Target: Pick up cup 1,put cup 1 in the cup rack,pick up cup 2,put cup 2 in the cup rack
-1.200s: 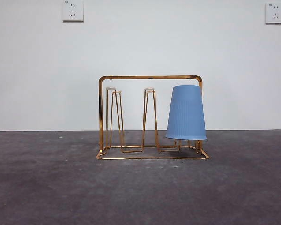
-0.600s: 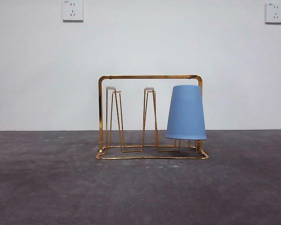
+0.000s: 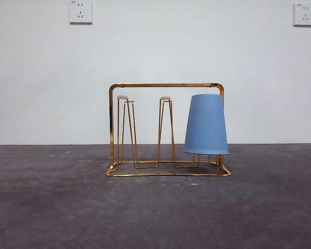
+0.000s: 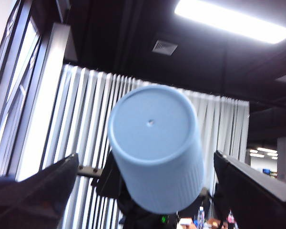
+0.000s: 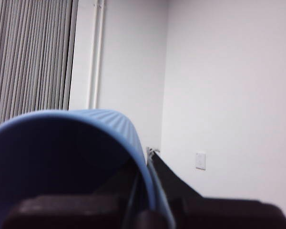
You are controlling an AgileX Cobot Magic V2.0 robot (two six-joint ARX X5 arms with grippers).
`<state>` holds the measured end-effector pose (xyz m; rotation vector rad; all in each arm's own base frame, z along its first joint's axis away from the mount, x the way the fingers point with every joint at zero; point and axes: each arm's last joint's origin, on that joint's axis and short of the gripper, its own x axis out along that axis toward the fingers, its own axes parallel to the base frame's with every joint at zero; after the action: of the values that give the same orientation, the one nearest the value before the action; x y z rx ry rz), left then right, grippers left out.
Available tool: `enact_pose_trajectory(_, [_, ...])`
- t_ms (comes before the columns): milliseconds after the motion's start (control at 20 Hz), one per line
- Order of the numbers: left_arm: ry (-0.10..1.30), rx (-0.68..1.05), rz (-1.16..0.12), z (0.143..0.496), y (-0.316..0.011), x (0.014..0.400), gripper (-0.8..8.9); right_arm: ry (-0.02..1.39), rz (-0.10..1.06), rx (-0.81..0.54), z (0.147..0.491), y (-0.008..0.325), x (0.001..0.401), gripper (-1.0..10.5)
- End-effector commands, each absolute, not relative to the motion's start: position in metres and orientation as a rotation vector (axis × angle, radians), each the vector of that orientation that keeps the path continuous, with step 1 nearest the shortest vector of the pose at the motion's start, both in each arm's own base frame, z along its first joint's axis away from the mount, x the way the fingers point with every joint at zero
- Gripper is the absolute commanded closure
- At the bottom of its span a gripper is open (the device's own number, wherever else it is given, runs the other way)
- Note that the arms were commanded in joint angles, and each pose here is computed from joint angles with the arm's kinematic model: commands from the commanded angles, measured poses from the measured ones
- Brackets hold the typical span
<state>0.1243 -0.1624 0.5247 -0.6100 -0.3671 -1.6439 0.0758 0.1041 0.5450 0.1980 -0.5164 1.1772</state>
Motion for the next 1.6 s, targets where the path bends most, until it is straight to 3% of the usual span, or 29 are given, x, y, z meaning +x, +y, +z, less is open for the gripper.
enact_pose_trajectory(50, [-0.388,-0.646,-1.672,0.526,-0.164,0.124,3.32,-0.506,1.177,0.189,0.542,0.114,0.084,9.6])
enact_pose_trajectory(500, [-0.457,-0.693,-1.655,0.528,-0.165,0.124,3.33,-0.530,1.197,0.189,0.538,0.142,0.107,9.6])
enact_pose_trajectory(800, [-0.531,-0.726,-1.654,0.532,-0.161,0.121,3.51,-0.607,1.181,0.189,0.543,0.140,0.105,9.6])
enact_pose_trajectory(950, [-0.533,-0.726,-1.655,0.532,-0.162,0.122,4.99,-0.601,1.180,0.185,0.542,0.142,0.107,9.6])
enact_pose_trajectory(1150, [-0.533,-0.727,-1.655,0.531,-0.162,0.123,5.12,-0.602,1.181,0.187,0.541,0.147,0.111,9.6])
enact_pose_trajectory(1350, [-0.534,-0.727,-1.655,0.532,-0.162,0.123,7.49,-0.585,1.187,0.183,0.539,0.150,0.113,9.6])
enact_pose_trajectory(1500, [-0.535,-0.727,-1.655,0.532,-0.162,0.123,8.22,-0.547,1.192,0.174,0.536,0.152,0.115,9.4])
enact_pose_trajectory(1600, [-0.534,-0.727,-1.655,0.532,-0.162,0.123,8.22,-0.519,1.194,0.166,0.533,0.153,0.116,9.2])
